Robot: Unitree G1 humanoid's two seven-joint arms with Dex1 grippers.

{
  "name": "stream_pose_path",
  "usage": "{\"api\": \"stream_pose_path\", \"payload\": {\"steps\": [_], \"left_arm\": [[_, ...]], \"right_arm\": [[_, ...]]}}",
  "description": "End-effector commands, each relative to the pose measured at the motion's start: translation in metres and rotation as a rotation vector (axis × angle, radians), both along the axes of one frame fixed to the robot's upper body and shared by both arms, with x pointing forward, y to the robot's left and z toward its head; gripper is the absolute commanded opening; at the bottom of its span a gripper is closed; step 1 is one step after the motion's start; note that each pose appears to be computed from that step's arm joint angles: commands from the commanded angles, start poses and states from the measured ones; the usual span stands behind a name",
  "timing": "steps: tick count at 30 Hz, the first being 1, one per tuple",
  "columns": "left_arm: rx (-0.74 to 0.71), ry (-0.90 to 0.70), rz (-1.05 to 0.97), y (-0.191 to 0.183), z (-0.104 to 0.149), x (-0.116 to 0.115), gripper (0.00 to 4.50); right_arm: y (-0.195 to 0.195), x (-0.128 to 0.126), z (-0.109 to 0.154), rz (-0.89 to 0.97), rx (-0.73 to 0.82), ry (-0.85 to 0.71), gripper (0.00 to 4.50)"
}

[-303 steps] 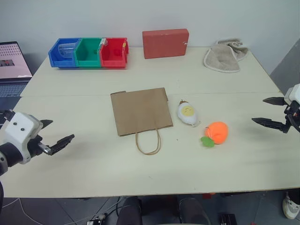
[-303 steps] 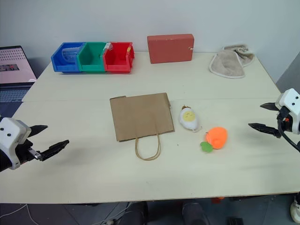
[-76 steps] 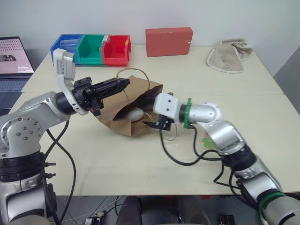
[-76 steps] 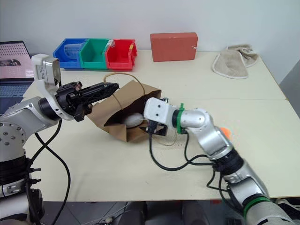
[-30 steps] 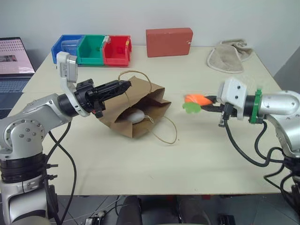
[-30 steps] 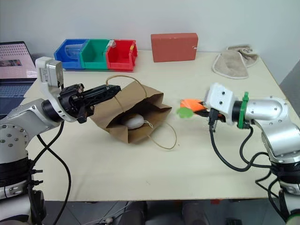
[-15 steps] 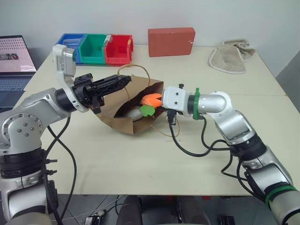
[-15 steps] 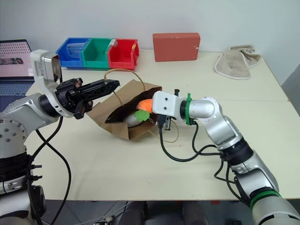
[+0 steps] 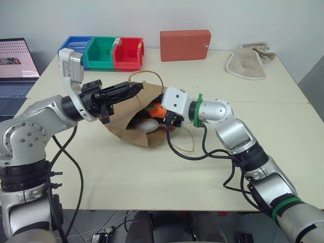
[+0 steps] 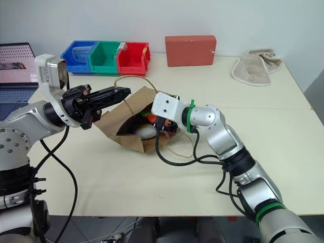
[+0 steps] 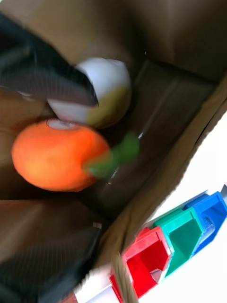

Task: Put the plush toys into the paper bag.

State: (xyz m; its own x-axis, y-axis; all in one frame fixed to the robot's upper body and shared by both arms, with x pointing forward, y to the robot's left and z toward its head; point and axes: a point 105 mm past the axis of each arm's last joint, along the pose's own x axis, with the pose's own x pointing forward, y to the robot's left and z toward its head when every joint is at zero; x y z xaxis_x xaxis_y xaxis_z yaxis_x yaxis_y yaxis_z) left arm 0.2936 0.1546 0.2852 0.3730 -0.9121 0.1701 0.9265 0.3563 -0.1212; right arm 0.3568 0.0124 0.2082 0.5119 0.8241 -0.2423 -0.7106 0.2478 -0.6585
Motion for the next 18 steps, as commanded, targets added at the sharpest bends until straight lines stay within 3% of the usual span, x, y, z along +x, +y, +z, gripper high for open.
{"api": "stream_pose_path", "payload": {"steps": [1,7,13,17,18], "left_arm": [[-0.001,-0.051,0.002,0.001,0.012,-0.003,0.00],[-0.024,-0.051,0.040,0.005,0.015,0.003,0.00],[-0.025,-0.051,0.053,0.006,0.014,0.005,0.00],[-0.023,-0.051,0.055,0.006,0.013,0.005,0.00],[-0.023,-0.051,0.056,0.006,0.013,0.005,0.00]], "right_arm": [[0.001,-0.004,0.020,0.015,0.034,-0.040,4.47],[-0.014,-0.025,0.035,0.100,0.066,0.055,4.47],[-0.053,-0.048,0.065,0.123,0.143,0.084,4.47],[-0.081,-0.042,0.054,0.004,0.162,0.163,4.47],[-0.089,-0.036,0.040,-0.051,0.146,0.192,4.47]]}}
